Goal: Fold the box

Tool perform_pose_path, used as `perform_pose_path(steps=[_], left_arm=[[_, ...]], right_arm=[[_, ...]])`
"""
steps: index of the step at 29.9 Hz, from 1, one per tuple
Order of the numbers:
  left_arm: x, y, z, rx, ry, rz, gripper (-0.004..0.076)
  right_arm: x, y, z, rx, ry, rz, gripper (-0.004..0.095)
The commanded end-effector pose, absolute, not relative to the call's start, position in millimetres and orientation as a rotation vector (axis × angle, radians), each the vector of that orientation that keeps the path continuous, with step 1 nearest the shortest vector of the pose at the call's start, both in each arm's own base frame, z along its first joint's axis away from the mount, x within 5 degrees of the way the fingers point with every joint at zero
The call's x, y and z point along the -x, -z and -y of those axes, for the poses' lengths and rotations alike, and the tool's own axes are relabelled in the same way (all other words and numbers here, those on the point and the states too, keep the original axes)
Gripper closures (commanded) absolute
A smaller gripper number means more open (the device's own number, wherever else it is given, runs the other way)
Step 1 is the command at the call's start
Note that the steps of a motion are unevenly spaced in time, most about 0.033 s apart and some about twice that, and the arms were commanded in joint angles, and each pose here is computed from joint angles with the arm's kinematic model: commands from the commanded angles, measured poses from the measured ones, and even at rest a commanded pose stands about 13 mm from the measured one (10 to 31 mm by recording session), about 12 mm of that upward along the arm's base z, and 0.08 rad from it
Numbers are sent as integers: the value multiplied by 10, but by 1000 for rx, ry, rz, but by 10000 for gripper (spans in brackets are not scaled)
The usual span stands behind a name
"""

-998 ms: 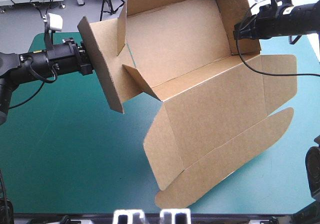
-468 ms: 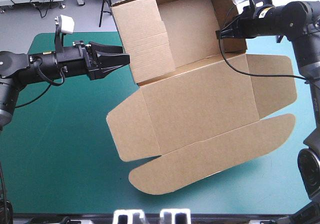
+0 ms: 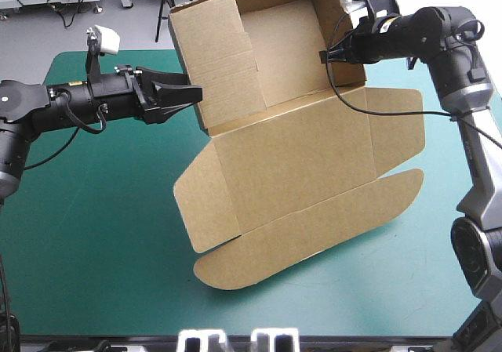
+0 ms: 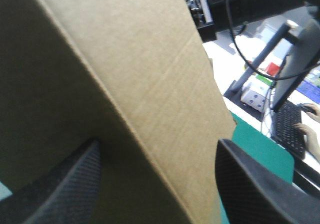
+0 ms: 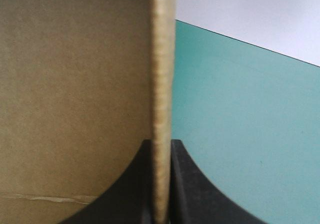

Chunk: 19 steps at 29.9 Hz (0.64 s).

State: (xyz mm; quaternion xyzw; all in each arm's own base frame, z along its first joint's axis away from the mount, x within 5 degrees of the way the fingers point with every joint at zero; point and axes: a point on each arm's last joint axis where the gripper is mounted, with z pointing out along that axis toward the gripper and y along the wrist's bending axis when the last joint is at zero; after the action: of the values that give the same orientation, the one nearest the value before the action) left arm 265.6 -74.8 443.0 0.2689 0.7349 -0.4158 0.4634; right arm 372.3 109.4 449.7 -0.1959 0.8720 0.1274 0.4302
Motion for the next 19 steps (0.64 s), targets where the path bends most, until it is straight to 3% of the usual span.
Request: perform_pose_path(steps=[1,7,14,19], left_arm=[[-2587,-4629,741,-598,991,-1737,248],[-2665,-4604,681,-493,912,-1783,248],[-2775,-4641,688,-321,842,-1758,248],[-2815,-4568,904,-313,709,-1805,260]], right_arm=[[-3531,-4871,-1205,466,-384,-1989,925],[-3515,-4897,-1327,470,-351,-1948,925],[-3477,-4883,-1520,466,-218,-1933,925],[-3477,-4813,-1685,456,-242,-1954,925]])
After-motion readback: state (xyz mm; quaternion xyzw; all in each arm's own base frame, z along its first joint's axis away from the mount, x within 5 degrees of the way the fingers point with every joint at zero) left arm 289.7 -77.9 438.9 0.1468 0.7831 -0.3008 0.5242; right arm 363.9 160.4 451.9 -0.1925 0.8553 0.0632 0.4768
